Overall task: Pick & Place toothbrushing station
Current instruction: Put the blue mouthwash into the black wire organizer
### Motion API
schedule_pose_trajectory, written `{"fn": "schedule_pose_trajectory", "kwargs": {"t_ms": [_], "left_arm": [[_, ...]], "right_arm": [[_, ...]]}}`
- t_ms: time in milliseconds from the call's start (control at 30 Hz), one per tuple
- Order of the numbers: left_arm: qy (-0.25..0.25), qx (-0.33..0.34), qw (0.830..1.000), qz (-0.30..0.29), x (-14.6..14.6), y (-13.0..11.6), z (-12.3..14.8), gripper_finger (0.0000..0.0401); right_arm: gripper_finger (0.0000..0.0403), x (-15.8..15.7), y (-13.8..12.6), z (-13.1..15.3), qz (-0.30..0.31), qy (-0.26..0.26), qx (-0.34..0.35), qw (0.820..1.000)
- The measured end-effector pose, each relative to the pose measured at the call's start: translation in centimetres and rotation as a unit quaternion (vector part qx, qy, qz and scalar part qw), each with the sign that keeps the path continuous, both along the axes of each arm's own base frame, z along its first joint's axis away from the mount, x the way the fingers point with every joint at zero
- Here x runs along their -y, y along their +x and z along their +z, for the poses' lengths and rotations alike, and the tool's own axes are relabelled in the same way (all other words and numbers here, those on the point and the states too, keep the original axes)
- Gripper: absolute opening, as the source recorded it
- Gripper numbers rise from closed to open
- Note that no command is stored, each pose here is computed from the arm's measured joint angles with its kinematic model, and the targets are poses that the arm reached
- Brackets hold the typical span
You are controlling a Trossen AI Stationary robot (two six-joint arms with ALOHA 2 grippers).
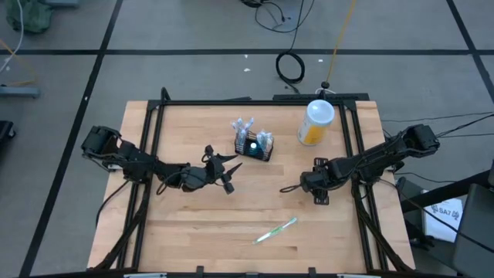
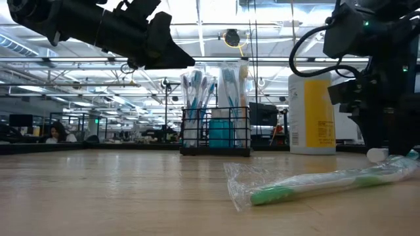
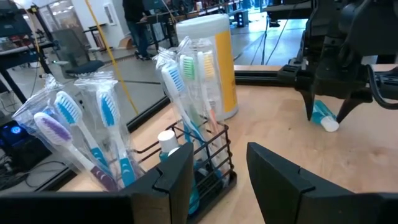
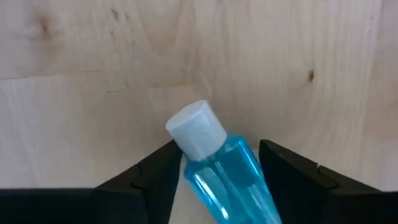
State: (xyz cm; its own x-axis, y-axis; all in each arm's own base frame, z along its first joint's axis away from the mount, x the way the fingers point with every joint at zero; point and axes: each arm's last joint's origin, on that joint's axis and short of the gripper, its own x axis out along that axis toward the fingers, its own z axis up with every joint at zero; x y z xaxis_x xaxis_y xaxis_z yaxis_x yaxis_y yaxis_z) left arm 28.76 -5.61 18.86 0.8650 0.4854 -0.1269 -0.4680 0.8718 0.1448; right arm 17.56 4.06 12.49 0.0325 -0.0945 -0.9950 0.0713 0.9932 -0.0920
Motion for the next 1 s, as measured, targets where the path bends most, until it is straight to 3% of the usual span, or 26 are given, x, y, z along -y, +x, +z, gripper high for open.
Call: {"fn": "schedule_pose_trajectory", "kwargs": {"t_ms": [267, 533, 667, 833, 1000], "left_arm": [[-0.001, 0.001, 1.000, -0.001, 0.0, 0.0, 0.0, 0.0157], [-0.004, 0.002, 1.000, 0.000, 0.0, 0.0, 0.0, 0.0157], [-0.009, 0.002, 1.000, -0.017, 0.1, 0.0, 0.0, 0.0157], [-0.064, 0.033, 0.995, -0.069, 0.4, 0.2, 0.2, 0.0157], [-0.151, 0.094, 0.978, -0.111, 0.1, 0.5, 0.9, 0.0157]], "right_arm": [[0.0159, -0.2, 0.8, 0.1, -0.003, 0.013, 0.043, 0.999], [0.0154, -0.6, 2.2, 1.2, -0.008, 0.021, 0.085, 0.996], [0.0153, -0.9, 3.7, 2.1, -0.009, 0.028, 0.138, 0.990], [0.0152, -1.2, 5.5, 2.9, 0.035, 0.016, 0.233, 0.972], [0.0152, -1.1, 7.2, 4.3, 0.067, -0.079, 0.343, 0.933]]}}
